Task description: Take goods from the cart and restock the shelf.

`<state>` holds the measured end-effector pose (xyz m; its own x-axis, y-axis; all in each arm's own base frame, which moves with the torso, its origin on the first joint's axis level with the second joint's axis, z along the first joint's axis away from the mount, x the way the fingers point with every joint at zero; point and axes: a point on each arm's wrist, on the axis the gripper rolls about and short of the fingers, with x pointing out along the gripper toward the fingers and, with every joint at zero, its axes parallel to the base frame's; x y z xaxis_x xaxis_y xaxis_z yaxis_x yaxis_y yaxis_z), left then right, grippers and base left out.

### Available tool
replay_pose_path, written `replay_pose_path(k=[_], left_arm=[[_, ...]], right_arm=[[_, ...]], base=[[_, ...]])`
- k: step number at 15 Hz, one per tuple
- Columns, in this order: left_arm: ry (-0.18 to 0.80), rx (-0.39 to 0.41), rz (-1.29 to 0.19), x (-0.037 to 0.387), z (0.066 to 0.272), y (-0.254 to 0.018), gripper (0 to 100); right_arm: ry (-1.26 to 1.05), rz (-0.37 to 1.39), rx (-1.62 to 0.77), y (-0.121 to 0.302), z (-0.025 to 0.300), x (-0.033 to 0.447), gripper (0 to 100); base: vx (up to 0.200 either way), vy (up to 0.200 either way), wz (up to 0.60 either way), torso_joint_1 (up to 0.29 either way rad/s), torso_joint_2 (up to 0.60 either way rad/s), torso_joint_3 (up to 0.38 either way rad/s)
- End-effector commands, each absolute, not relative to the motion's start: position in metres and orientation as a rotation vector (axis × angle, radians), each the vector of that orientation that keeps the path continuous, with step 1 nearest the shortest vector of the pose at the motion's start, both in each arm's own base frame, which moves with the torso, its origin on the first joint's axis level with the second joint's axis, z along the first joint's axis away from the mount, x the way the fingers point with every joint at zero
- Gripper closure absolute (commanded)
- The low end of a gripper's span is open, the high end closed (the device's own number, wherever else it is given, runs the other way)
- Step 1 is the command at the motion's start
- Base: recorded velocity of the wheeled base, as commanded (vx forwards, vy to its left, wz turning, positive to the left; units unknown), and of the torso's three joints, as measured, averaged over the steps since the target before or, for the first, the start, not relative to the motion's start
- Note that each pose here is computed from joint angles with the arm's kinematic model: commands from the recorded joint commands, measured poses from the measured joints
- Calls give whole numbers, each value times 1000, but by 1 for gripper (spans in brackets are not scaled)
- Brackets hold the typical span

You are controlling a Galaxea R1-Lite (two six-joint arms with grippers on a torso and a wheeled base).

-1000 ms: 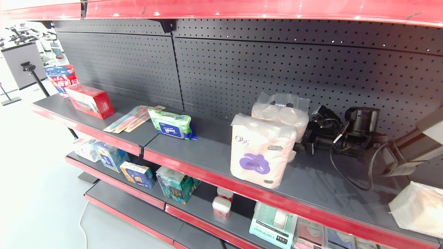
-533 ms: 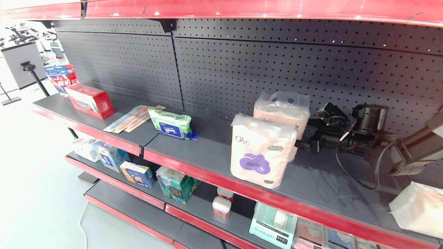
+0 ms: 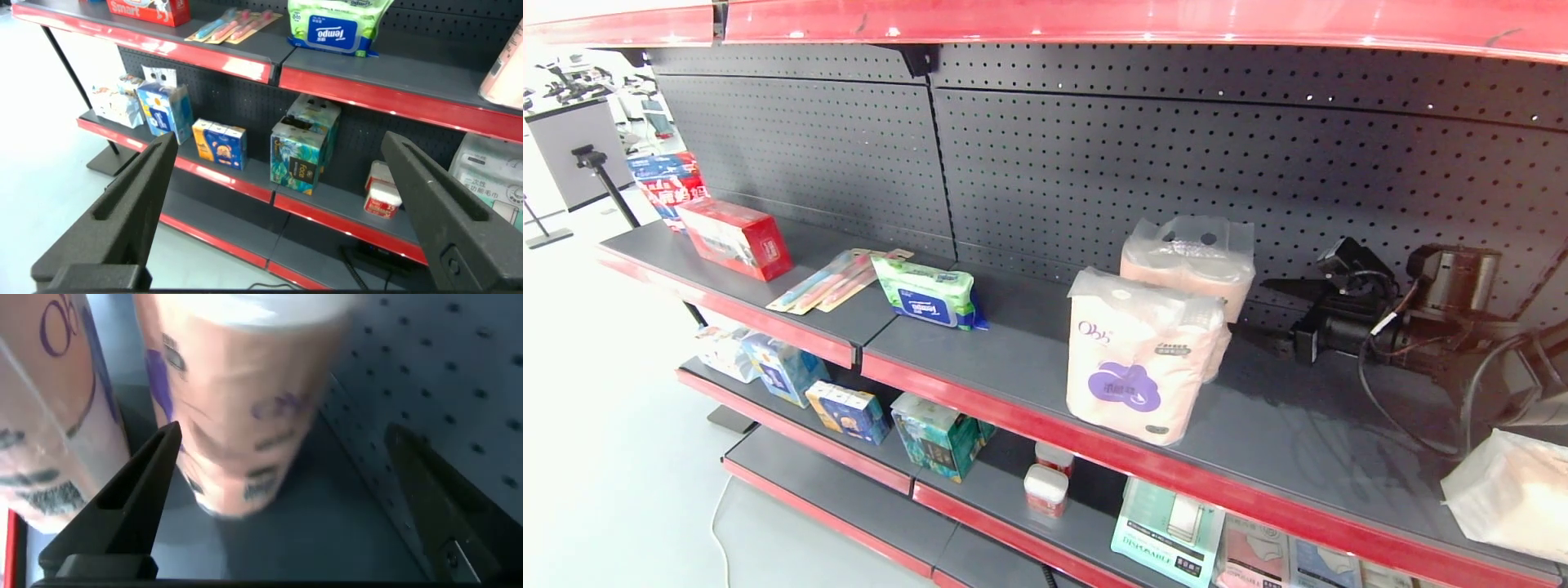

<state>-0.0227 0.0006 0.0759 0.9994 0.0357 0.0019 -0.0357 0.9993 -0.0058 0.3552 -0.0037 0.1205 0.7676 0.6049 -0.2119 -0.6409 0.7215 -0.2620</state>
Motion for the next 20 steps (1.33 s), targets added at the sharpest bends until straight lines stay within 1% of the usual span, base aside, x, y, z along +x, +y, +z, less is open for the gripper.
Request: replay_pose_path(k=[1, 6, 13, 16, 18, 19, 20], left_arm=[[-3, -6, 38, -23, 76, 1, 0], [-3, -6, 37, -23, 76, 1, 0], [-3, -6, 37, -23, 76, 1, 0], [-3, -6, 37, -23, 76, 1, 0], [-3, -6, 37, -23, 76, 1, 0], [-3, -6, 37, -23, 76, 1, 0], [-3, -6, 37, -23, 76, 1, 0]], right_arm=[[108, 665, -333, -12, 130, 340, 0], [140, 647, -316, -21, 130, 307, 0], [191, 556, -279, -36, 132, 251, 0], [158, 497, -257, -38, 154, 233, 0], [156, 398, -217, -34, 164, 224, 0], [171, 308, -166, -27, 172, 215, 0], [195, 225, -136, -22, 173, 198, 0]], base=[[0, 0, 0, 0, 0, 0], [0, 0, 0, 0, 0, 0], [0, 0, 0, 0, 0, 0], [0, 0, 0, 0, 0, 0], [0, 0, 0, 0, 0, 0], [0, 0, 0, 0, 0, 0], [0, 0, 0, 0, 0, 0]])
